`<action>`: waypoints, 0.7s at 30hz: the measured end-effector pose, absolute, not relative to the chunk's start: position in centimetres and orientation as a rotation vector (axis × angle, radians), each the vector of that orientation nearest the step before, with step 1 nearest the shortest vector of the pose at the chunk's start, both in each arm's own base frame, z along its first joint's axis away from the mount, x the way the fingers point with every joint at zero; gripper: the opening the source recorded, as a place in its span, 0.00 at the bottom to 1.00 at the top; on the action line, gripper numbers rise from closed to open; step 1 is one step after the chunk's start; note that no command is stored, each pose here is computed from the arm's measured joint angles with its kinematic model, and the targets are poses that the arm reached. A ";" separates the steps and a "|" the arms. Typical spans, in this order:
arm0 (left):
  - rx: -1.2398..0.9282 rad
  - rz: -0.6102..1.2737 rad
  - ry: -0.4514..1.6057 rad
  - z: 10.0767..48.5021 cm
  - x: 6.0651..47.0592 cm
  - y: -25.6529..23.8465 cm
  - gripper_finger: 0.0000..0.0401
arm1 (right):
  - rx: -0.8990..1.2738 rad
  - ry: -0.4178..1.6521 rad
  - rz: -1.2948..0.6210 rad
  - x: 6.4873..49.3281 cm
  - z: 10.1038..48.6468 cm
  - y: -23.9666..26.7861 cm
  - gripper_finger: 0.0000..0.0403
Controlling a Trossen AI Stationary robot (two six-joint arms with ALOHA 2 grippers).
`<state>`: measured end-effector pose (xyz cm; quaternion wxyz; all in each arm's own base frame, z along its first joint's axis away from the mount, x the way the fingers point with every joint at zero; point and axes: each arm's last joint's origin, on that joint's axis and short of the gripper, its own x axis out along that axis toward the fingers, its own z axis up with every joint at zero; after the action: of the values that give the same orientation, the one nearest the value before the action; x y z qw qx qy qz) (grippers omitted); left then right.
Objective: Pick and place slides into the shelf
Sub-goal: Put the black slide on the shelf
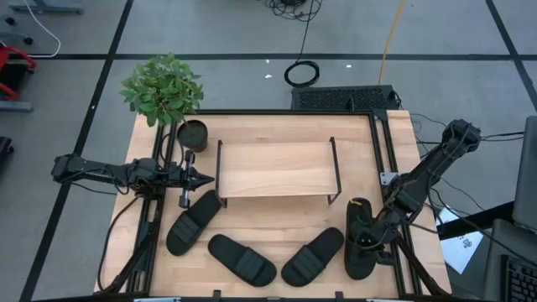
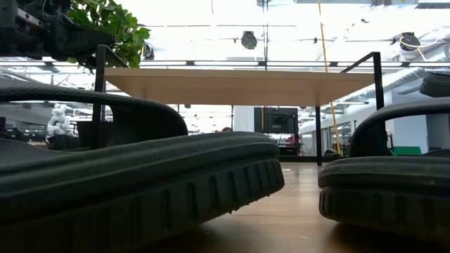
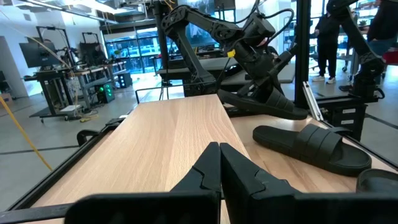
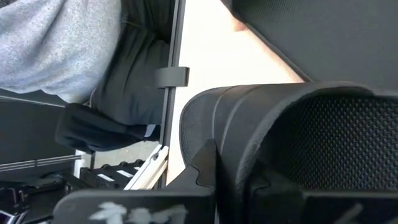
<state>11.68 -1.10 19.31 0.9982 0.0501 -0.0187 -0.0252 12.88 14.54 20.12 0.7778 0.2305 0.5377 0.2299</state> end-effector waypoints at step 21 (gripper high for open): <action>0.104 -0.050 -0.040 19.3 11.7 -1.1 0.02 | 0.396 1.026 0.558 13.6 21.7 15.0 0.01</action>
<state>11.68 -1.09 19.34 0.9981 0.0520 -0.0199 -0.0249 13.60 15.04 21.69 0.8157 0.1858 0.4812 0.2618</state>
